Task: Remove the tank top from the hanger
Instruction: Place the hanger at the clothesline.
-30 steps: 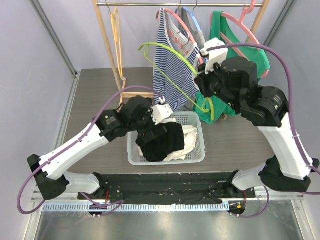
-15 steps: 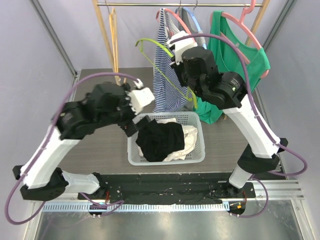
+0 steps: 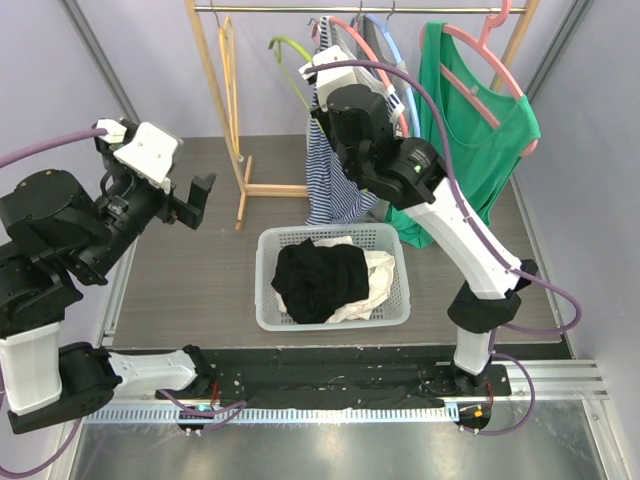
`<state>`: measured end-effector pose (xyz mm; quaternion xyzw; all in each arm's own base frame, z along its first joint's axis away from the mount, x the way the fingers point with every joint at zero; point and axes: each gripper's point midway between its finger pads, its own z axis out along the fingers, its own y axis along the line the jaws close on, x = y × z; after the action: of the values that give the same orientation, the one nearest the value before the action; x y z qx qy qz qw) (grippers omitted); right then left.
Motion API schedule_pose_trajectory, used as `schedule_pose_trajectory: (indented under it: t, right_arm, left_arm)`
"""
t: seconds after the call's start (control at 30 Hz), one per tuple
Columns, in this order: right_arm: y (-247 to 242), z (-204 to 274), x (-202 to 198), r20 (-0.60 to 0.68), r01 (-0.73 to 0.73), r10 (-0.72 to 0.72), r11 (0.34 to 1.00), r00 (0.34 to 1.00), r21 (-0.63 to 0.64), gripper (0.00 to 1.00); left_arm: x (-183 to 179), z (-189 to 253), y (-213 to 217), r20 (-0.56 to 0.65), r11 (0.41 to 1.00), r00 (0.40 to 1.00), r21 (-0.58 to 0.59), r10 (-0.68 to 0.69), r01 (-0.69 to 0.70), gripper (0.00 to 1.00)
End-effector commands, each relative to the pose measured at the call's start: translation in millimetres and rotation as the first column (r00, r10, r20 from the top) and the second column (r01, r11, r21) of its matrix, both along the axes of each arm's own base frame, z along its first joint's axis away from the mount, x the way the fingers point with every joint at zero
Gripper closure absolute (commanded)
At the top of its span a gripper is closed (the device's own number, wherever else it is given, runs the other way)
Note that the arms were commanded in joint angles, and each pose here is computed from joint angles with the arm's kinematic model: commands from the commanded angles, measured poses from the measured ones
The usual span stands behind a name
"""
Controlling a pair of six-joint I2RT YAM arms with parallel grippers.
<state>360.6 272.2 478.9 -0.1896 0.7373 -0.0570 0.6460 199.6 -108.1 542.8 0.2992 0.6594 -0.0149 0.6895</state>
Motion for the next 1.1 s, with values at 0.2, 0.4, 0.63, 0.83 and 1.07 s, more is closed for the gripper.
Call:
schedule_pose_trajectory:
  t: [0.2, 0.4, 0.63, 0.83, 1.07]
  right_arm:
    - [18.9, 54.0, 18.1, 0.184, 0.021, -0.054, 0.984, 0.981, 0.176, 0.99]
    - [18.1, 70.9, 21.9, 0.249, 0.029, -0.079, 0.98, 0.965, 0.197, 0.99]
    - [19.5, 76.2, 27.8, 0.278, 0.03, -0.08, 0.983, 0.957, 0.18, 0.99]
    - [20.8, 67.1, 41.8, 0.271, 0.036, -0.081, 0.985, 0.959, 0.166, 0.99]
    - [6.0, 74.0, 54.6, 0.281, 0.023, -0.081, 0.978, 0.956, 0.206, 0.99]
  left_arm:
    - [17.3, -3.0, 10.1, 0.027, 0.993, 0.992, 0.011, 0.12, -0.12, 0.01]
    - [14.4, -11.6, 13.5, -0.001, 0.993, 0.993, 0.01, 0.115, -0.115, 0.01]
    - [10.5, -10.0, 17.1, -0.006, 0.994, 0.994, -0.013, 0.107, -0.107, 0.02]
    - [7.9, -9.6, 21.3, -0.009, 0.994, 0.994, -0.025, 0.109, -0.109, 0.02]
    - [3.9, -8.4, 26.4, -0.007, 0.993, 0.994, -0.042, 0.109, -0.109, 0.02]
